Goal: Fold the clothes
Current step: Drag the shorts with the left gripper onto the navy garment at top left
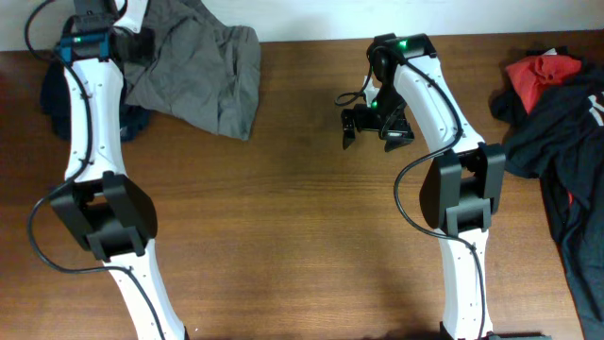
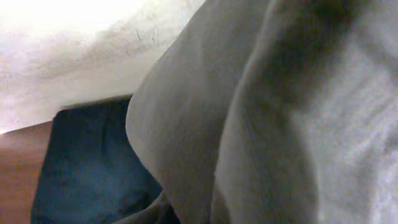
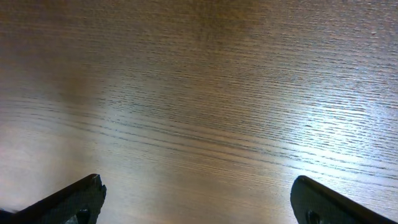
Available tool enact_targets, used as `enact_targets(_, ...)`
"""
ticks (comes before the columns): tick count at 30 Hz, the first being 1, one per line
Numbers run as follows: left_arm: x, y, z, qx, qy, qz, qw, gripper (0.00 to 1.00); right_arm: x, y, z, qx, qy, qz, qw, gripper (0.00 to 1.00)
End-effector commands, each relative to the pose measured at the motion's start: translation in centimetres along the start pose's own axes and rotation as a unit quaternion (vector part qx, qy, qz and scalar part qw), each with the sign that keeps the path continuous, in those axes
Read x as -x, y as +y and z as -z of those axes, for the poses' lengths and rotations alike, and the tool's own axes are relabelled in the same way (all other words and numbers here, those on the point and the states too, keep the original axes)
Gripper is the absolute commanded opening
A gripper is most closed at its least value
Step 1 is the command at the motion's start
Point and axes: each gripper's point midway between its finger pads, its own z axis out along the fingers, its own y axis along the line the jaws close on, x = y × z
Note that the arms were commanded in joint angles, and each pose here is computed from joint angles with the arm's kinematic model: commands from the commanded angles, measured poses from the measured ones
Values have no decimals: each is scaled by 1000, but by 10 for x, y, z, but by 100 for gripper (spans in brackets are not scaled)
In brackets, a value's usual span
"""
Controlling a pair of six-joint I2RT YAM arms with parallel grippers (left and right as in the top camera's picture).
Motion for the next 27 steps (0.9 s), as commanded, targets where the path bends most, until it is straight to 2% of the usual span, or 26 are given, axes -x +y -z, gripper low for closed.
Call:
enact_targets(1,37,8,44,9,-55,20,998,1,0,-2,-4,0,7,-5,1000,100)
enact_targets(16,44,31,63,46,-71,36,996,1,-1,-2,-4,0,9,2,1000,99)
enact_targets(27,31,96,70,95,-86,68,989,1,-7,-3,-4,-2,20,-1,1000,100)
